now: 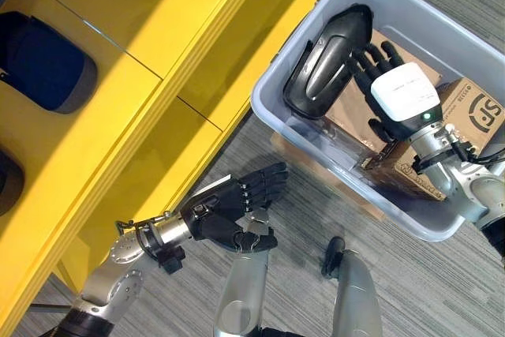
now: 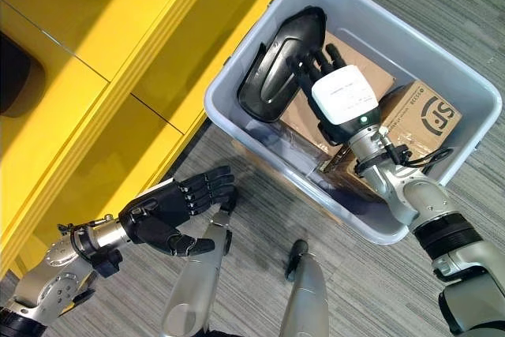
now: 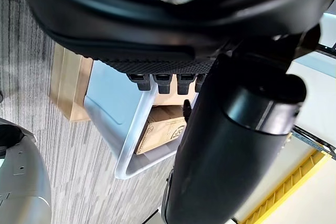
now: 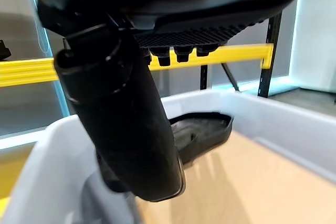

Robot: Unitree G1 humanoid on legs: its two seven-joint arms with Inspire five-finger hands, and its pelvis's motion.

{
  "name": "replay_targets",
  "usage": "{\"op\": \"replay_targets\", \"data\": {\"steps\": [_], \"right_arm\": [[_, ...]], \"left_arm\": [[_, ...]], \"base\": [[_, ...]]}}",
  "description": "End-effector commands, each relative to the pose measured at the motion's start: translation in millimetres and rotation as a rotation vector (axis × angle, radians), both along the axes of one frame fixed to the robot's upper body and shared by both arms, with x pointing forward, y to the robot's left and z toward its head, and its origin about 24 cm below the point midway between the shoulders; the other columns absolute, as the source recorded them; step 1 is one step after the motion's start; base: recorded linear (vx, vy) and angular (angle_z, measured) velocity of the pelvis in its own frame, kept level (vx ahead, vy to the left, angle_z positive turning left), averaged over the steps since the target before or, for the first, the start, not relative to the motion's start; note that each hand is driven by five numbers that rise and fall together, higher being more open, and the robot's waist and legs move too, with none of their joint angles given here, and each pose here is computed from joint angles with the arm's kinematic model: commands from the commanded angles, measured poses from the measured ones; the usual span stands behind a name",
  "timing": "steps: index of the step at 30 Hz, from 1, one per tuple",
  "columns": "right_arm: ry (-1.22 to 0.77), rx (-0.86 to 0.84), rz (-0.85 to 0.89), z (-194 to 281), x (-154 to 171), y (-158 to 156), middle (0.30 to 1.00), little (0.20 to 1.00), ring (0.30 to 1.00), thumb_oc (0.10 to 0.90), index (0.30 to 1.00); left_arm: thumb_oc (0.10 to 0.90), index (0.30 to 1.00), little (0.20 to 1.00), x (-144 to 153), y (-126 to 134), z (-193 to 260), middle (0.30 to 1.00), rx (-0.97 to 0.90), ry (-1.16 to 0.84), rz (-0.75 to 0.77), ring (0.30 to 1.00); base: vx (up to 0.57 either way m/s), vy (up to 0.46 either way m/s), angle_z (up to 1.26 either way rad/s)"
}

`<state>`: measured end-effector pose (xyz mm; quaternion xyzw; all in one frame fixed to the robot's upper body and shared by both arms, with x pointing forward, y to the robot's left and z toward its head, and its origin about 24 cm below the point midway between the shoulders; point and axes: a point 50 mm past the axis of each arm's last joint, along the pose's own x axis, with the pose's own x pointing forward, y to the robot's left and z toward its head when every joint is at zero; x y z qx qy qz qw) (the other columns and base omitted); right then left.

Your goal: Move parts from the plastic box to the shelf.

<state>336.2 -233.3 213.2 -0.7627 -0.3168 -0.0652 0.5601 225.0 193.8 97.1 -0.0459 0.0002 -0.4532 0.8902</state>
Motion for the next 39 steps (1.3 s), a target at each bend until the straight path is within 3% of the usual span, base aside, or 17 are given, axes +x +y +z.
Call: {"op": "replay_targets", "data": {"steps": [1, 7, 21, 30, 39], "right_arm": [[-0.345, -0.033, 0.033, 77.3, -3.7, 5.4, 1.0, 1.0, 1.0, 0.9, 1.0], [-0.409, -0.107, -0.031, 93.1, -4.3, 3.8, 1.0, 1.0, 1.0, 0.9, 1.0], [-0.347, -0.183, -0.076, 94.2, 4.9, 4.3, 1.0, 1.0, 1.0, 0.9, 1.0], [-0.285, -0.165, -0.088, 89.9, 8.2, 3.1, 1.0, 1.0, 1.0, 0.9, 1.0], [-0.233, -0.078, -0.188, 86.1, 16.8, -17.5, 1.0, 1.0, 1.0, 0.9, 1.0]], "left_arm": [[0.9, 1.0, 1.0, -10.6, -7.4, 33.3, 1.0, -0.055, -0.154, -0.123, 1.0], [0.9, 1.0, 1.0, -10.5, -5.2, 36.4, 1.0, -0.049, -0.163, -0.126, 1.0], [0.9, 1.0, 1.0, -11.3, 1.3, 37.5, 1.0, -0.043, -0.164, -0.108, 1.0], [0.9, 1.0, 1.0, -10.0, 3.9, 42.4, 1.0, -0.053, -0.184, -0.079, 1.0], [0.9, 1.0, 1.0, -8.1, 4.2, 46.7, 1.0, -0.057, -0.204, -0.077, 1.0]], "base": [[0.0, 0.0, 0.0], [0.01, -0.006, 0.0], [0.05, -0.017, 0.06], [0.02, 0.007, 0.01], [0.0, -0.002, 0.01]]}}
